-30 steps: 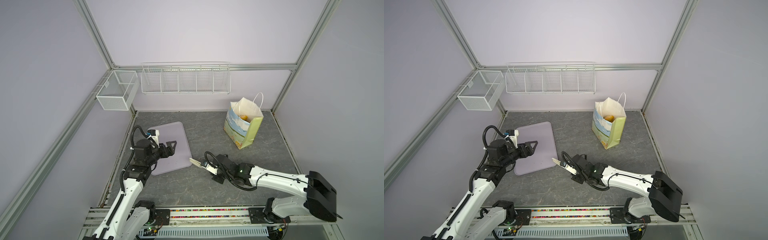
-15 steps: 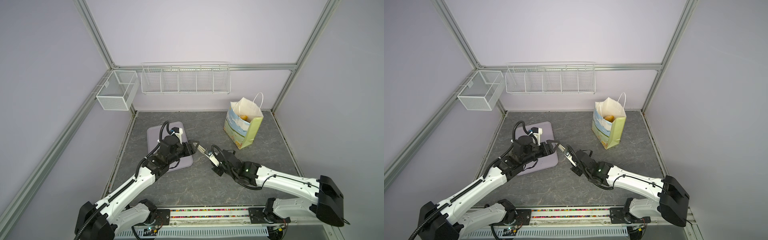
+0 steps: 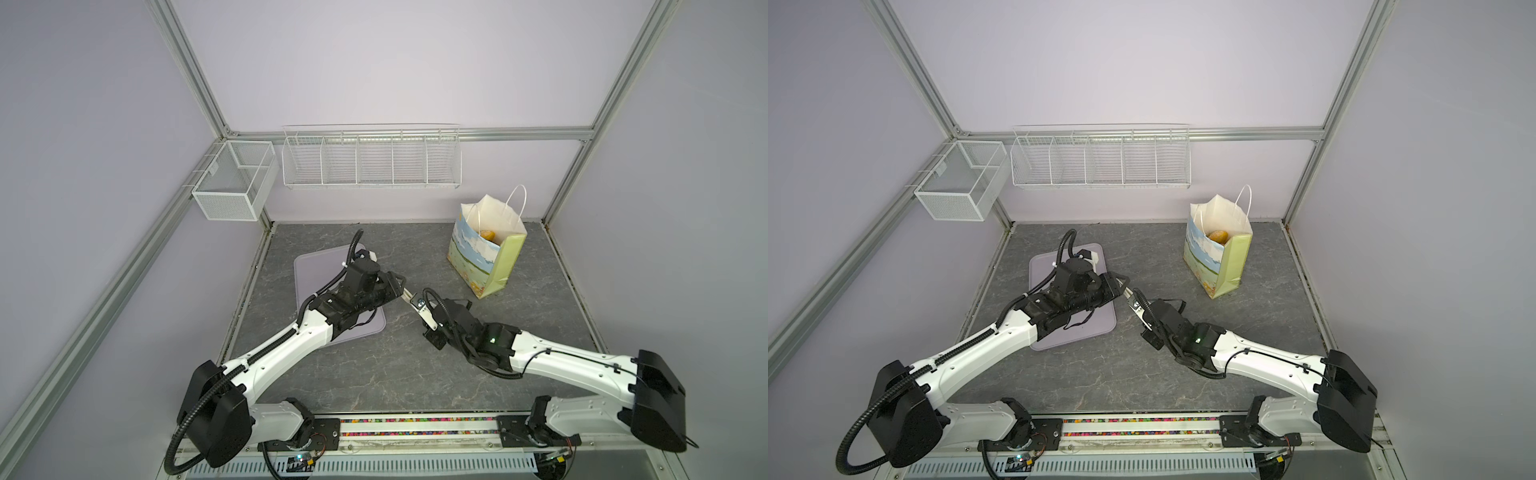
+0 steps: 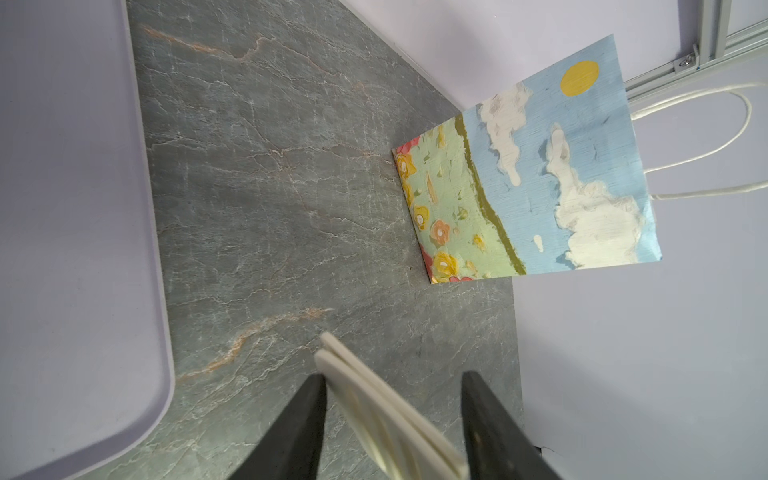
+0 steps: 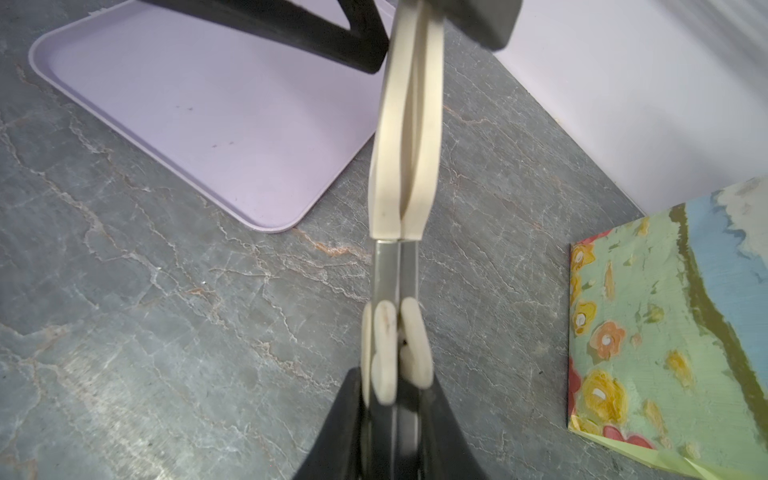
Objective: Take the fake bread out of the paper bag
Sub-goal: 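Lift the tongs with the right gripper while the left arm reaches over, then grasp the tongs handle with the left gripper and open the right gripper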
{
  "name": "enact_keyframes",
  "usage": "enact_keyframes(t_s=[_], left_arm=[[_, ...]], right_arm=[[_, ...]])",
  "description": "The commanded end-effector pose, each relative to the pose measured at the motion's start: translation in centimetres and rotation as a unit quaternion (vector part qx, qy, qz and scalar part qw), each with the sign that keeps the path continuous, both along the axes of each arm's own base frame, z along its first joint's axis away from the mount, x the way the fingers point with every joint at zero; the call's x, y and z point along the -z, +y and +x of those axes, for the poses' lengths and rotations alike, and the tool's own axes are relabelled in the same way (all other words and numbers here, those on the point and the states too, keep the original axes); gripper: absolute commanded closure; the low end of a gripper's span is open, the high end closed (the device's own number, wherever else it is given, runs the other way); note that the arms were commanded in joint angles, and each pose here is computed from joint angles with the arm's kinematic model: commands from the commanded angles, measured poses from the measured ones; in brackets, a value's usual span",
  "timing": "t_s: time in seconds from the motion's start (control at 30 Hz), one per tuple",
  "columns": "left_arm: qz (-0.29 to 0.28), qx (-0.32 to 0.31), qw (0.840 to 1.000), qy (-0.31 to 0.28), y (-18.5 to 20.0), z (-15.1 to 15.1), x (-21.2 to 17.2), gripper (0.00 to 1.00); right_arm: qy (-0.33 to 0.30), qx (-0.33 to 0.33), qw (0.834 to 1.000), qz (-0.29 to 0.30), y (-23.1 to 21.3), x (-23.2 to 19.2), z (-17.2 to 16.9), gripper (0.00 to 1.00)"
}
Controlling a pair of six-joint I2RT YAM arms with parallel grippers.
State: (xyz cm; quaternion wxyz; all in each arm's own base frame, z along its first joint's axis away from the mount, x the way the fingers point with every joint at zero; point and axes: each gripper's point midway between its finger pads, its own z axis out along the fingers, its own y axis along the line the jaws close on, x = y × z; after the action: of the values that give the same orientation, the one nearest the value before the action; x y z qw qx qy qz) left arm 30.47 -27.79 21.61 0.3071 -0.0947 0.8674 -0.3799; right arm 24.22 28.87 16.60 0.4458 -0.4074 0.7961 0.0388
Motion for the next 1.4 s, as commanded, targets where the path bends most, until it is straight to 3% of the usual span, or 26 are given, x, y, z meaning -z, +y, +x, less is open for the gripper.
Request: enact_keyframes(t_s=[0.0,0.17,0.23,0.3,0.43,0.6,0.8,0.97,1.13,1.37], left_arm=[[-0.005,0.003,1.000,0.007,-1.0,0.0,-0.3,0.59],[0.013,0.010,1.000,-0.006,-1.2,0.4,-0.3,0.92],[0.020,0.016,0.999,-0.022,-1.2,0.6,-0.9,0.99],[0.025,0.026,0.999,-0.037,-1.3,0.6,-1.4,1.00],[0.052,0.052,0.995,-0.067,-1.4,0.7,-2.3,1.00],[0.104,0.109,0.980,-0.127,-0.9,0.3,-3.9,1.00],[0.094,0.207,0.949,-0.218,0.4,-0.9,-7.7,1.00],[0.064,0.336,0.890,-0.301,-0.2,-4.8,-11.4,1.00],[0.046,0.401,0.845,-0.351,-0.4,-7.7,-14.0,1.00],[-0.004,0.447,0.813,-0.374,-0.9,-10.2,-15.7,1.00]], right_arm=[[-0.012,0.006,1.000,0.025,1.0,-1.3,0.5,0.83],[-0.014,-0.016,0.999,0.045,1.9,-2.8,0.2,0.79],[-0.015,-0.032,0.998,0.055,2.1,-3.3,-0.3,0.74],[-0.012,-0.056,0.996,0.067,2.6,-3.9,-0.9,0.66],[0.005,-0.119,0.989,0.089,3.4,-4.9,-2.8,0.30],[0.033,-0.172,0.973,0.150,2.1,-7.9,-4.1,0.21],[0.074,-0.206,0.949,0.226,-0.6,-11.0,-4.5,0.20],[0.095,-0.231,0.925,0.286,-0.7,-13.1,-3.9,0.16],[0.109,-0.286,0.891,0.337,1.4,-15.8,-4.1,0.11],[0.142,-0.343,0.852,0.370,3.2,-17.8,-4.6,0.11]])
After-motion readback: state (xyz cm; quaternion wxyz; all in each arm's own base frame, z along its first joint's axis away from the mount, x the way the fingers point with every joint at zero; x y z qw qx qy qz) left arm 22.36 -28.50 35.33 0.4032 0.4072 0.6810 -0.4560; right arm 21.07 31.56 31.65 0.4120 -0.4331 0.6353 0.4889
